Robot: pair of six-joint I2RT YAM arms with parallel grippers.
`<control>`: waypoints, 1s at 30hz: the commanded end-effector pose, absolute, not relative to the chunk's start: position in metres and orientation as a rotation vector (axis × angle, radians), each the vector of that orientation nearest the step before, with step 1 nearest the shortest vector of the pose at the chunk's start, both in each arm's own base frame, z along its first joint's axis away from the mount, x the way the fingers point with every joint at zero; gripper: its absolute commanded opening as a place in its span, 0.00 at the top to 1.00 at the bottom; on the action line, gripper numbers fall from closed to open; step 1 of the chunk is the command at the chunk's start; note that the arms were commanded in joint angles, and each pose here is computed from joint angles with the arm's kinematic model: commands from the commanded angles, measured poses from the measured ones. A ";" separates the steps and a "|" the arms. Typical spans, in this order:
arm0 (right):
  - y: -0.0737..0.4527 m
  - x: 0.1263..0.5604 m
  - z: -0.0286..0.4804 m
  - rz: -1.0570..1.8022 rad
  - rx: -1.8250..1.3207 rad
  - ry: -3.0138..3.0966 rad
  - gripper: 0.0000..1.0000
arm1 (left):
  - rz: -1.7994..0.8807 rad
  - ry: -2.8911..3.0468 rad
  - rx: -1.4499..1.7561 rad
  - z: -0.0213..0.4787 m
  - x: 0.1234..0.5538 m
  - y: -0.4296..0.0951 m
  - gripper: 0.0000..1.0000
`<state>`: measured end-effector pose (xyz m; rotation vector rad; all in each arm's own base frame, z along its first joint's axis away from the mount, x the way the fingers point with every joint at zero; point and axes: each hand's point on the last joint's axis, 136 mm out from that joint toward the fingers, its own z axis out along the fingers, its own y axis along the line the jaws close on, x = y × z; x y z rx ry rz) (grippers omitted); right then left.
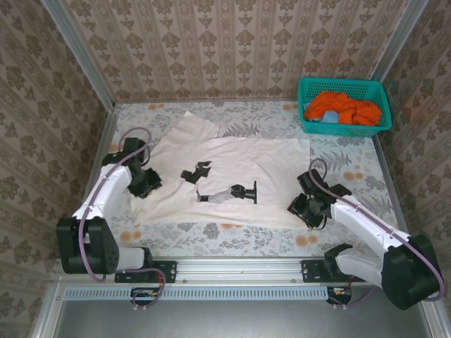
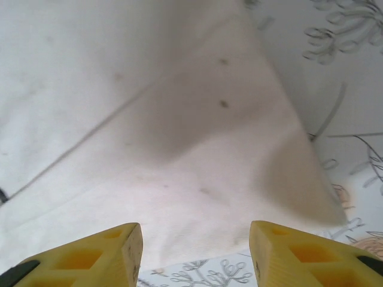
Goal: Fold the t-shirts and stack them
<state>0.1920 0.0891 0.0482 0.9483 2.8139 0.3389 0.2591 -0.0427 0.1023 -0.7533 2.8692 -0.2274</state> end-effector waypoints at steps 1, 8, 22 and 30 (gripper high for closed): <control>0.107 0.199 0.053 0.325 0.738 2.874 0.48 | -0.243 2.999 -0.635 0.084 0.249 -0.065 0.73; 0.173 0.201 0.038 0.486 0.427 2.968 0.54 | -0.240 3.112 -0.634 0.035 0.232 -0.080 0.75; 0.170 0.154 -0.008 0.332 0.285 3.220 0.59 | -0.077 3.254 -0.836 0.001 0.168 -0.063 0.78; 0.157 0.124 -0.008 0.292 0.301 3.281 0.58 | -0.024 3.293 -0.947 0.009 0.141 -0.056 0.80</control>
